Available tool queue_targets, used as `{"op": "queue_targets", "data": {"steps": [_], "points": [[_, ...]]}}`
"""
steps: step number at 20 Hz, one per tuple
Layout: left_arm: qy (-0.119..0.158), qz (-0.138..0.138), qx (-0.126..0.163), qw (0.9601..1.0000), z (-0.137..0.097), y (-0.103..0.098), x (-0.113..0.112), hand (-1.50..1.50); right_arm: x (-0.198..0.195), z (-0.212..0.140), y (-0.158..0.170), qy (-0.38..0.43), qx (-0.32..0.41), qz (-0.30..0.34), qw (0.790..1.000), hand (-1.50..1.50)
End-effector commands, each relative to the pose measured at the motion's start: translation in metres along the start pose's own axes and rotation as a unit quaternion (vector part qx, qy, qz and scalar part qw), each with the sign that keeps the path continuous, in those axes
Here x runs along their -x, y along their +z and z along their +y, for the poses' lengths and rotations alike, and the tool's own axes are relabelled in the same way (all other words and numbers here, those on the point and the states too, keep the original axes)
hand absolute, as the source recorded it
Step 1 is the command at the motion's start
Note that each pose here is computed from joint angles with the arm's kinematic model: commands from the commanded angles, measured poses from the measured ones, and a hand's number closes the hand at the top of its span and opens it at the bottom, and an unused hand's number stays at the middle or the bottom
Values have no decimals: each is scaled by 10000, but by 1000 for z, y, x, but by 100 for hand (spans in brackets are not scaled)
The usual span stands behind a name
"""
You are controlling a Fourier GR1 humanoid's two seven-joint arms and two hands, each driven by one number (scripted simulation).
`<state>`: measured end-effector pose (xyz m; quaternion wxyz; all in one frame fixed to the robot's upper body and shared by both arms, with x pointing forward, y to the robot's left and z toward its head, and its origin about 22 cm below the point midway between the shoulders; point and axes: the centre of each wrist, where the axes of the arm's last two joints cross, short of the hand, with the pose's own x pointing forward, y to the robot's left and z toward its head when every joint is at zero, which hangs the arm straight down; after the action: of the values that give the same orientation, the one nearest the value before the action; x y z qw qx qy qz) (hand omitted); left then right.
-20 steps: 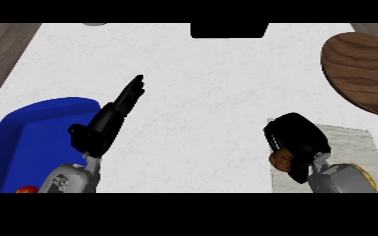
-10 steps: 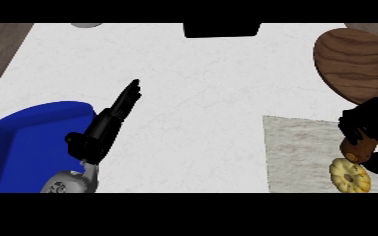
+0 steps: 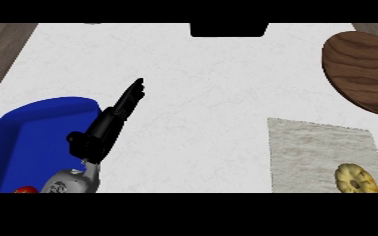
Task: Pick the sweet potato from the placemat and place it in the bowl
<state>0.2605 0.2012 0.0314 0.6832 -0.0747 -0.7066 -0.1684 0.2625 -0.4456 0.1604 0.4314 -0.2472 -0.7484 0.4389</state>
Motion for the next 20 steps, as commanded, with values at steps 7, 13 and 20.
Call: {"op": "queue_targets", "data": {"steps": [7,13,20], "points": [[-2,-121,192,9997,-4,-14,3,0,53,-8,-28,948,683,518,9918,150],[-35,-124,167,9998,-12,-16,-16,0,85,-5,-32,1245,888,633,9862,150],[-80,-166,345,9992,-12,-9,0,0,98,13,-36,782,-940,1758,9768,150]]}}
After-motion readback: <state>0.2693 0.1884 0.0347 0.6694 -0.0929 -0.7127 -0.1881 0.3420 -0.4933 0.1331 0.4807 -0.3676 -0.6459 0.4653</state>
